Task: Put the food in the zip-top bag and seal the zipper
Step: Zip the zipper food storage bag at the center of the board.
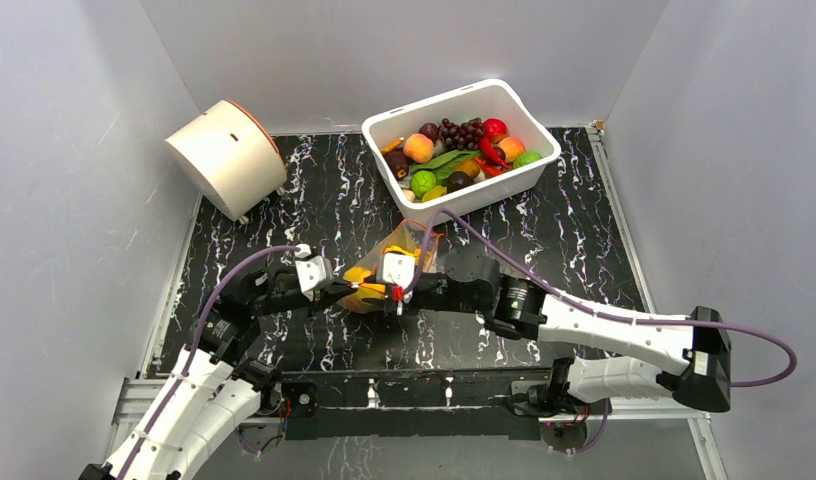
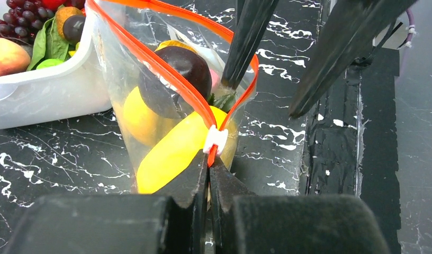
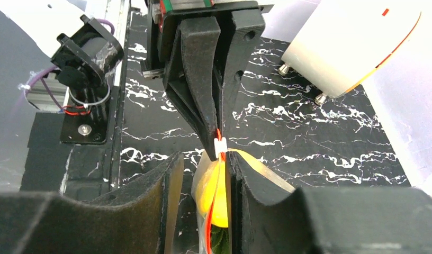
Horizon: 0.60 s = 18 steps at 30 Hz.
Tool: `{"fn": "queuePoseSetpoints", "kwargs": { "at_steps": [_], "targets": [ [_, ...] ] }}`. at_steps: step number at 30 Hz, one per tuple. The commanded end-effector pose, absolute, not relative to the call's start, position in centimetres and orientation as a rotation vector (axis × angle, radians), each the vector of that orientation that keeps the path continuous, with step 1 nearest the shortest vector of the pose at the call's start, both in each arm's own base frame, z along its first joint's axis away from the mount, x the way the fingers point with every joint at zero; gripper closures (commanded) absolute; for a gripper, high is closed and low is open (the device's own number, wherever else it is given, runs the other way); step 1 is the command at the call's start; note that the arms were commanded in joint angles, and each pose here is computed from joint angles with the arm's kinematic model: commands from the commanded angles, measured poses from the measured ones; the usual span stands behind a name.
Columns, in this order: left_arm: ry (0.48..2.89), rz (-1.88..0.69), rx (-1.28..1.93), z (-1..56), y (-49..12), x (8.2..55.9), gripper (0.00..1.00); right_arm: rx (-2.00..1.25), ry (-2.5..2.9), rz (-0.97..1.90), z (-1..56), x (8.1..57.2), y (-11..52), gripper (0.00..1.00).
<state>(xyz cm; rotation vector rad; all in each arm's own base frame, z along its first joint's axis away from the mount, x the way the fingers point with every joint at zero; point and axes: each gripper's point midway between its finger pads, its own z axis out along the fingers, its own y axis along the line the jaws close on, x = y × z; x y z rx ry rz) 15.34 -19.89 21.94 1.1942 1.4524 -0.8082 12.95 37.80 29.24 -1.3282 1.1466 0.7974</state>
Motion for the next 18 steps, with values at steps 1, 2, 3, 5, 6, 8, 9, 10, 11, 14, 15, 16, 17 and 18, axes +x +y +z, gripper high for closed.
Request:
{"fn": "queuePoseSetpoints", "kwargs": {
  "at_steps": [1,2,3,5,6,8,9,10,11,14,15,16,17,18],
  "targets": [
    [1.363,-0.839,1.216,23.2,-20.5,14.7,1.0,-1.329,1.03,0.789,32.0,13.1,39.2,0.66],
    [1.362,-0.841,1.216,23.2,-20.5,14.6,1.0,-1.334,1.027,0.784,32.0,13.2,39.5,0.66],
    [1.362,-0.844,1.215,23.2,-20.5,14.6,1.0,-1.341,1.028,0.776,31.8,13.4,39.7,0.66],
    [1.361,-0.845,1.212,23.2,-20.5,14.5,1.0,-1.354,1.034,0.766,31.3,13.7,40.2,0.66],
    [1.36,-0.846,1.212,23.2,-20.5,14.5,1.0,-1.358,1.034,0.761,31.2,13.8,40.3,0.65],
    [1.357,-0.846,1.21,23.3,-20.4,14.4,1.0,-1.358,1.036,0.749,31.0,14.0,40.5,0.65],
    [1.356,-0.846,1.211,23.3,-20.4,14.4,1.0,-1.356,1.036,0.743,31.0,14.2,40.6,0.65],
    [1.356,-0.846,1.212,23.3,-20.4,14.4,1.0,-1.356,1.035,0.739,30.9,14.3,40.7,0.64],
    [1.355,-0.845,1.213,23.3,-20.4,14.4,1.0,-1.354,1.035,0.733,30.9,14.4,40.7,0.64],
    [1.354,-0.844,1.216,23.3,-20.4,14.3,1.0,-1.356,1.032,0.727,30.9,14.5,40.8,0.63],
    [1.355,-0.844,1.217,23.3,-20.4,14.3,1.0,-1.358,1.031,0.724,30.9,14.5,40.8,0.62],
    [1.353,-0.845,1.218,23.3,-20.4,14.3,1.0,-1.361,1.03,0.721,30.8,14.5,40.9,0.62],
    [1.354,-0.844,1.219,23.3,-20.4,14.3,1.0,-1.365,1.031,0.716,30.8,14.6,40.9,0.61],
    [1.354,-0.846,1.22,23.2,-20.4,14.3,1.0,-1.366,1.034,0.708,30.6,14.8,41.0,0.6]
  ]
}}
